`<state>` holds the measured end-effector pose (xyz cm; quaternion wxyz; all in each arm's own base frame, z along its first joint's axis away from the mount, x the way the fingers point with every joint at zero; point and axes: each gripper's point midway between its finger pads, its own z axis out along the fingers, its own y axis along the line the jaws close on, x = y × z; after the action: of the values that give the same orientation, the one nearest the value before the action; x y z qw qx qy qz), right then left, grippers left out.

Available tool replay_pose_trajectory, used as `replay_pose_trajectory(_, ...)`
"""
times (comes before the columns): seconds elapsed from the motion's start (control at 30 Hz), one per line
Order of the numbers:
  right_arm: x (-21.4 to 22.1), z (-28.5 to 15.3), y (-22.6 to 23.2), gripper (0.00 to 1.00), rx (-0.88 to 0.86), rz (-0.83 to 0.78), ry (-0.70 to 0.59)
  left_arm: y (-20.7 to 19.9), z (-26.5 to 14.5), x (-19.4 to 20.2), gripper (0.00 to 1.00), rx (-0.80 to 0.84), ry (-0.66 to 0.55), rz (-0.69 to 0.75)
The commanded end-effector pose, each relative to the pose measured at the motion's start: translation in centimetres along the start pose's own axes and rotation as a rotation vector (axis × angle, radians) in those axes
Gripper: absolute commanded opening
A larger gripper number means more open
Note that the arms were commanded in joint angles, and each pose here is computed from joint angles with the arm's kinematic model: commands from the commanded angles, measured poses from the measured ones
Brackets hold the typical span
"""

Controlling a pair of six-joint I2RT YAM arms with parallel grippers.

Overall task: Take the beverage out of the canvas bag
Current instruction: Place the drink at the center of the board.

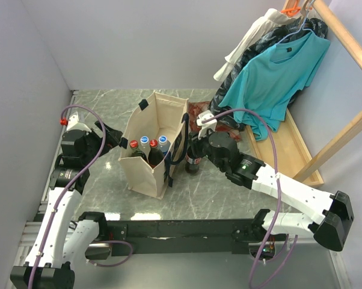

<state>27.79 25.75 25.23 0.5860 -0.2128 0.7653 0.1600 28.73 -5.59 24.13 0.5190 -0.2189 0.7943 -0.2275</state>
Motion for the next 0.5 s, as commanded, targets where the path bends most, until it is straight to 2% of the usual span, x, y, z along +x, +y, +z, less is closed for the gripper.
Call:
replay_pose_trajectory(0.0,-9.1,-0.8,0.7,0.0,-0.033,0.094,-0.321,-0.2,0.2,-0.8,0.96,0.006,-0.033,-0.004)
replay_pose_trajectory(0.47,-9.0,1.0,1.3,0.0,-0.034,0.07,-0.335,0.1,0.2,-0.8,0.96,-0.009,-0.034,0.003)
